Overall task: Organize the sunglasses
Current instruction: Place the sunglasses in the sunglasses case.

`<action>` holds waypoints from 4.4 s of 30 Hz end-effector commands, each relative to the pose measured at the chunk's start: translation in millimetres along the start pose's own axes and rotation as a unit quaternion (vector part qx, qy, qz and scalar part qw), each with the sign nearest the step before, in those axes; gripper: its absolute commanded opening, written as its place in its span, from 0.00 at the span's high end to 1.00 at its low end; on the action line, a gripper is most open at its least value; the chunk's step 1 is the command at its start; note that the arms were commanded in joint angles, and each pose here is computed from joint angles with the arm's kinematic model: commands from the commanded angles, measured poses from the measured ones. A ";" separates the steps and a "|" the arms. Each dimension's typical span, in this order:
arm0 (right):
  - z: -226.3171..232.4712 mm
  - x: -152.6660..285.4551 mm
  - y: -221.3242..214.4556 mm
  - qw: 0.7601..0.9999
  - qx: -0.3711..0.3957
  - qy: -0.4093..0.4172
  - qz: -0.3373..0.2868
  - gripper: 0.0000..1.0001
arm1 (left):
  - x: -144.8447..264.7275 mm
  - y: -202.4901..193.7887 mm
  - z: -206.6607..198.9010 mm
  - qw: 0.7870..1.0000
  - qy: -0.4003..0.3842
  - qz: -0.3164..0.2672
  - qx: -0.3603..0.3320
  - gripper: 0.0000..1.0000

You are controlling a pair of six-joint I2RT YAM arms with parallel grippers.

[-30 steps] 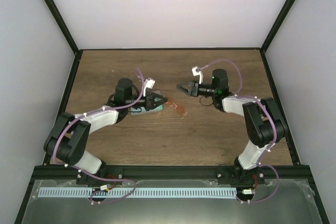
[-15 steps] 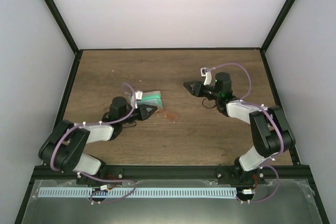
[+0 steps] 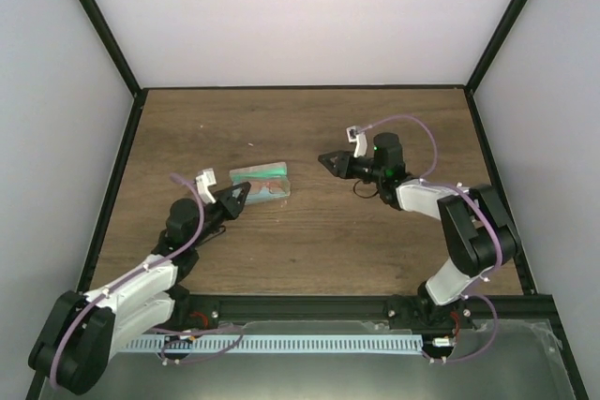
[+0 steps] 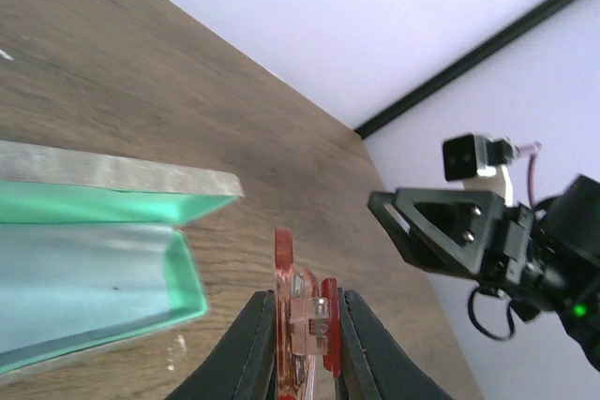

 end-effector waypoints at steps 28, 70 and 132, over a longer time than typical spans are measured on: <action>1.7 -15.9 6.1 1.000 0.020 0.003 0.008 0.65 | -7.1 31.0 54.9 0.996 0.009 -0.024 0.083 0.88; -8.0 -25.2 1.2 0.999 0.021 -0.005 0.025 0.63 | -35.9 28.4 88.5 0.991 0.028 -0.011 0.128 0.90; -7.2 -22.5 -1.7 0.999 0.023 -0.005 0.024 0.63 | -42.4 36.1 125.4 0.962 0.265 0.046 0.055 0.48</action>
Point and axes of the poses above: each gripper's point midway between its finger pads, its own x axis back along the fingers, its own z axis along the line the jaws close on, y = z × x, the point moved 4 cm from there along x, back along the fingers, and after that the axes turned 15 degrees about x, right-handed, at the moved point
